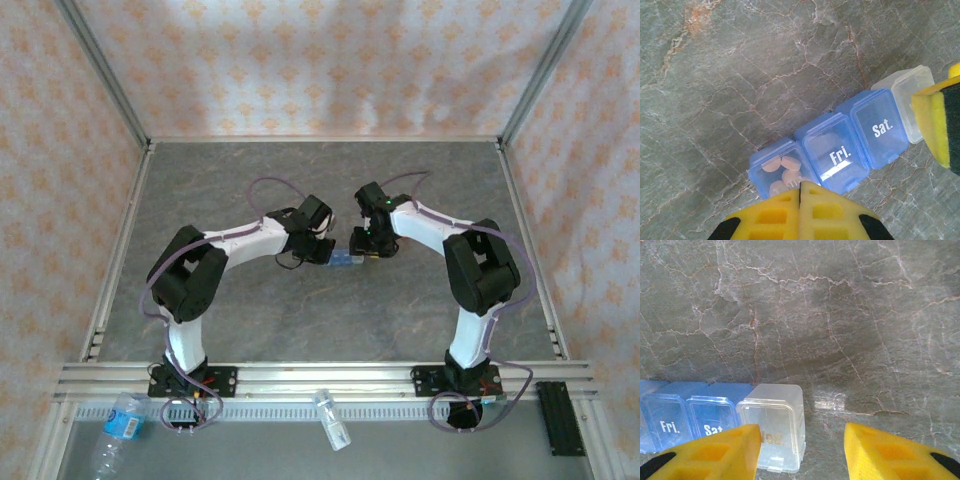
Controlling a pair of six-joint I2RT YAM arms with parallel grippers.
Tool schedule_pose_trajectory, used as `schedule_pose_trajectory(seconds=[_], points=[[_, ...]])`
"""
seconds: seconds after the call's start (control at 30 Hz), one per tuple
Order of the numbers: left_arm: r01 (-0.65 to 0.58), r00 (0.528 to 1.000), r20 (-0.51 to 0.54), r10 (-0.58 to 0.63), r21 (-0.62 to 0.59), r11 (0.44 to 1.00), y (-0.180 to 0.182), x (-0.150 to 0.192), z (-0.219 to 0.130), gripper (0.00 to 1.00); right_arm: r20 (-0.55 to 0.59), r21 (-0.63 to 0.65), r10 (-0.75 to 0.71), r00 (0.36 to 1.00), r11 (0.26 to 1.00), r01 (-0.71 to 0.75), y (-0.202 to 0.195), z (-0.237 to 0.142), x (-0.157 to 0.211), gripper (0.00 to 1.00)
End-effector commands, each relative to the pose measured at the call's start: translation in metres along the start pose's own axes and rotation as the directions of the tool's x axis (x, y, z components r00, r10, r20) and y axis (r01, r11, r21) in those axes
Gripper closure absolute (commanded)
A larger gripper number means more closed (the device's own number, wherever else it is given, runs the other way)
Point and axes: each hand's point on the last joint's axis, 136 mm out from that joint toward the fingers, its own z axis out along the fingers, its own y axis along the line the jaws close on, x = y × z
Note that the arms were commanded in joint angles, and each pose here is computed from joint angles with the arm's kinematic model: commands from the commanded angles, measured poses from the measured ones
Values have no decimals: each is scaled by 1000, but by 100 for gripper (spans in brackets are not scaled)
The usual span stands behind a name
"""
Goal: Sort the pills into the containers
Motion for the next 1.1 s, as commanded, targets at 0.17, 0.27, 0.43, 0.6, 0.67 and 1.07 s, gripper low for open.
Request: schedule_pose_trajectory(seconds=[0.17, 0.27, 0.43, 0.6, 0.67, 1.07], points=[[-11, 999, -53, 7, -73, 997, 16, 16, 22, 100, -11, 95, 17, 1000, 995, -15, -19, 11, 5, 53], [-16, 998, -54, 11, -88, 996, 18, 16, 22, 100, -12, 96, 16, 1000, 995, -14, -20, 12, 5, 53], [-27, 998, -53, 23, -85, 996, 15, 15, 22, 100, -13, 96, 15, 1000, 995, -14, -20, 11, 6, 53], [-41, 999, -9, 40, -73, 996, 7, 0, 8, 100, -11, 93, 12, 1000, 996, -11, -19, 9, 4, 53], [-50, 998, 34, 53, -71, 996, 1, -13, -3, 100, -9, 94, 9, 1000, 996, -8, -18, 8, 3, 53], [-70, 898, 421, 125, -144, 987, -24, -104, -134, 55, 43, 53, -18, 999, 998, 16, 1, -24, -18, 52]])
